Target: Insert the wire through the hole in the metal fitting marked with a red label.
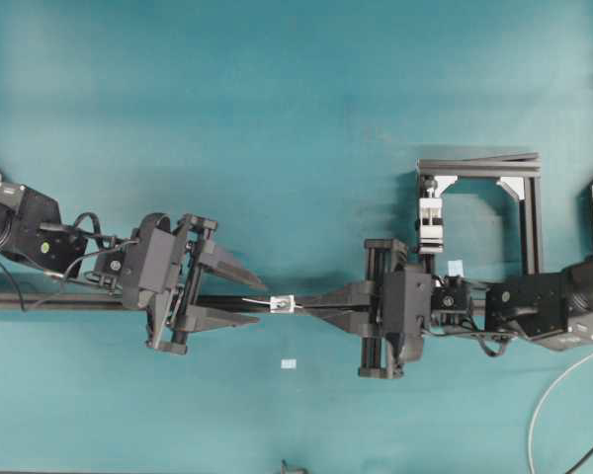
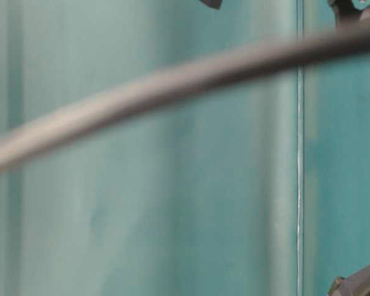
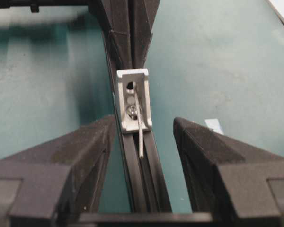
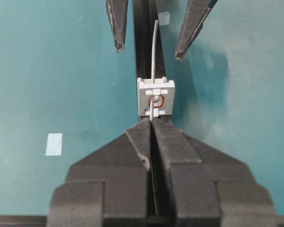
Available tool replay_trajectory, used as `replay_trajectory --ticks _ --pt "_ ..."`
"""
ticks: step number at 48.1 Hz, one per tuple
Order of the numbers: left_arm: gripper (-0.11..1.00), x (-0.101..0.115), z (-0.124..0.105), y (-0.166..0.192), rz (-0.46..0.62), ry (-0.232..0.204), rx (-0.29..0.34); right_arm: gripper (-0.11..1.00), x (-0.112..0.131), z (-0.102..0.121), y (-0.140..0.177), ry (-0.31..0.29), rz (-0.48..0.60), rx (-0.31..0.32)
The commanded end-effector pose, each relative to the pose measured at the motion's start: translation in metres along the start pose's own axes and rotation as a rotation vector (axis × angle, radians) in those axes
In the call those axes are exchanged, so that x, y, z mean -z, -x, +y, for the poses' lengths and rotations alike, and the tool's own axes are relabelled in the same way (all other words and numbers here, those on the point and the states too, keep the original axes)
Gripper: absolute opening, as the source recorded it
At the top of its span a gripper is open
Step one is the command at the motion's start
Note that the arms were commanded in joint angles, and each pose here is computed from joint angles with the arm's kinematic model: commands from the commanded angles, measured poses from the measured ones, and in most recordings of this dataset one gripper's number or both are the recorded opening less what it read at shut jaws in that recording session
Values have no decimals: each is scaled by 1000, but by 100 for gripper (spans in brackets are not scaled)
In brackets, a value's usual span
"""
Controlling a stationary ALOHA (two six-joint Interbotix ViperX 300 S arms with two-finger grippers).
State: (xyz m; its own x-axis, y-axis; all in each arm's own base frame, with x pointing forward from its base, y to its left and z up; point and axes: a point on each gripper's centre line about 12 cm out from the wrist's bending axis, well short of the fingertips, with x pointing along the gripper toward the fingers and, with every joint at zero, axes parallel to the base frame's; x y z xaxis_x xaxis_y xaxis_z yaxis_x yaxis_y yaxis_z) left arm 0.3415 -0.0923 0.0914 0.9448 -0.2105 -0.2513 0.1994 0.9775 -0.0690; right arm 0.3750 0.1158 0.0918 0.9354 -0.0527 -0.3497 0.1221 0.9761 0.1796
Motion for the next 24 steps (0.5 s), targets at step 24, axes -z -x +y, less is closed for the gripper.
replay_trajectory --ticks 24 --pt "-10 -12 -3 -9 17 5 5 0 -10 4 0 -12 -27 -11"
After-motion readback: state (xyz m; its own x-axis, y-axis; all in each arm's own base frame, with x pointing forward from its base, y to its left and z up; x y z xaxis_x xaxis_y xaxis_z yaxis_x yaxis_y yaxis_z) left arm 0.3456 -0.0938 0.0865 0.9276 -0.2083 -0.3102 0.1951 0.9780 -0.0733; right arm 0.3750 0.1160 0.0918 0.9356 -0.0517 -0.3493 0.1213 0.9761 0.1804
